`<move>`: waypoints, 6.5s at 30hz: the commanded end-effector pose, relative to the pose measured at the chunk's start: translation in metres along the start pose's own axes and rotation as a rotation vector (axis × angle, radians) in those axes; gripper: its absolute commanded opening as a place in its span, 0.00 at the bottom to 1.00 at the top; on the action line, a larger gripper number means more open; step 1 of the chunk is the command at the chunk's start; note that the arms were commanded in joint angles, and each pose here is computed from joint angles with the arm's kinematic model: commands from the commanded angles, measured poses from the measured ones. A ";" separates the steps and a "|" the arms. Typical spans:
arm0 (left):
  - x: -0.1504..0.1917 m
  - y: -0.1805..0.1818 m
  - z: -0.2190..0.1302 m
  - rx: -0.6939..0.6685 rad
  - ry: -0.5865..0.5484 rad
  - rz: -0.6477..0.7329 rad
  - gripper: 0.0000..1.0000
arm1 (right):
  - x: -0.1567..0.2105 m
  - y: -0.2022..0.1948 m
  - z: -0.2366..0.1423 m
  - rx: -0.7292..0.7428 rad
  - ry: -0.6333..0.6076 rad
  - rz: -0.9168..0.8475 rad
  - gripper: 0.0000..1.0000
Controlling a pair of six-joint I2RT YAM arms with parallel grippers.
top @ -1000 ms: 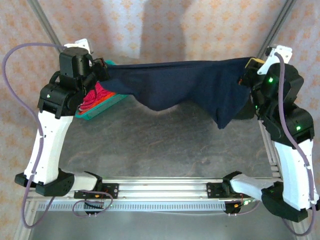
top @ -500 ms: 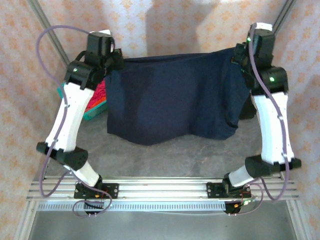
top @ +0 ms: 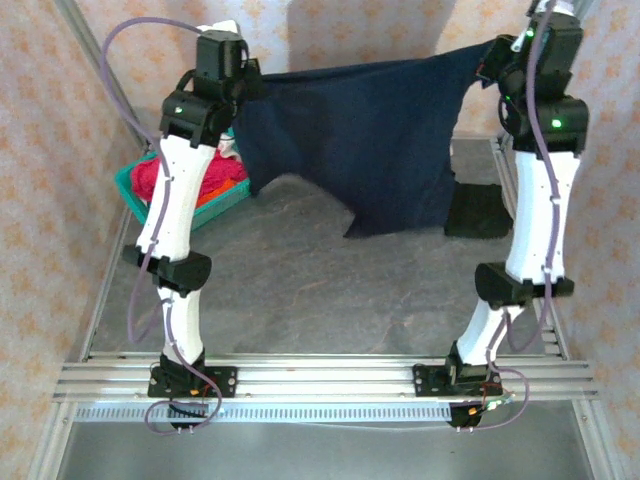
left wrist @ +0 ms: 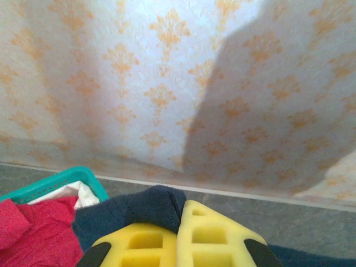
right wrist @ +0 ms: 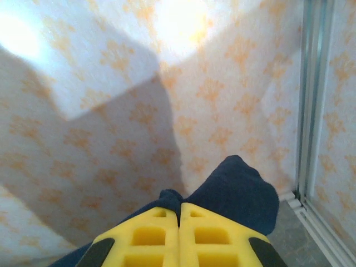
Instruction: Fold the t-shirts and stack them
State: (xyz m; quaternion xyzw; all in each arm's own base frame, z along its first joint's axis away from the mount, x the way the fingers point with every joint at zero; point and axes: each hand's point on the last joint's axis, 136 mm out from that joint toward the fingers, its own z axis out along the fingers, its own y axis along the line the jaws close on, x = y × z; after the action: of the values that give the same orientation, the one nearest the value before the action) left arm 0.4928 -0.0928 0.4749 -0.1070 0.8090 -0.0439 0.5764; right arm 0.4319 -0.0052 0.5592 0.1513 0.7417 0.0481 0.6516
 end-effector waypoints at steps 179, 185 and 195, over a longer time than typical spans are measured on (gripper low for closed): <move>0.482 0.160 -0.113 -0.307 0.759 -0.642 0.43 | 0.458 -0.078 -0.115 -0.020 0.947 0.291 0.00; 0.489 0.154 -0.103 -0.299 0.783 -0.660 0.40 | 0.457 -0.078 -0.115 -0.019 0.950 0.285 0.00; 0.503 0.155 -0.102 -0.323 0.817 -0.666 0.36 | 0.458 -0.079 -0.117 -0.013 0.953 0.286 0.00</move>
State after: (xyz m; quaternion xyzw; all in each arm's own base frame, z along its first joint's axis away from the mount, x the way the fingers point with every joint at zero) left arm 0.2231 -0.0584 0.0223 -0.4099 0.8887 -0.1379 0.1525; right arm 0.2549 0.0639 0.1141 0.2106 0.9305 0.2015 0.2218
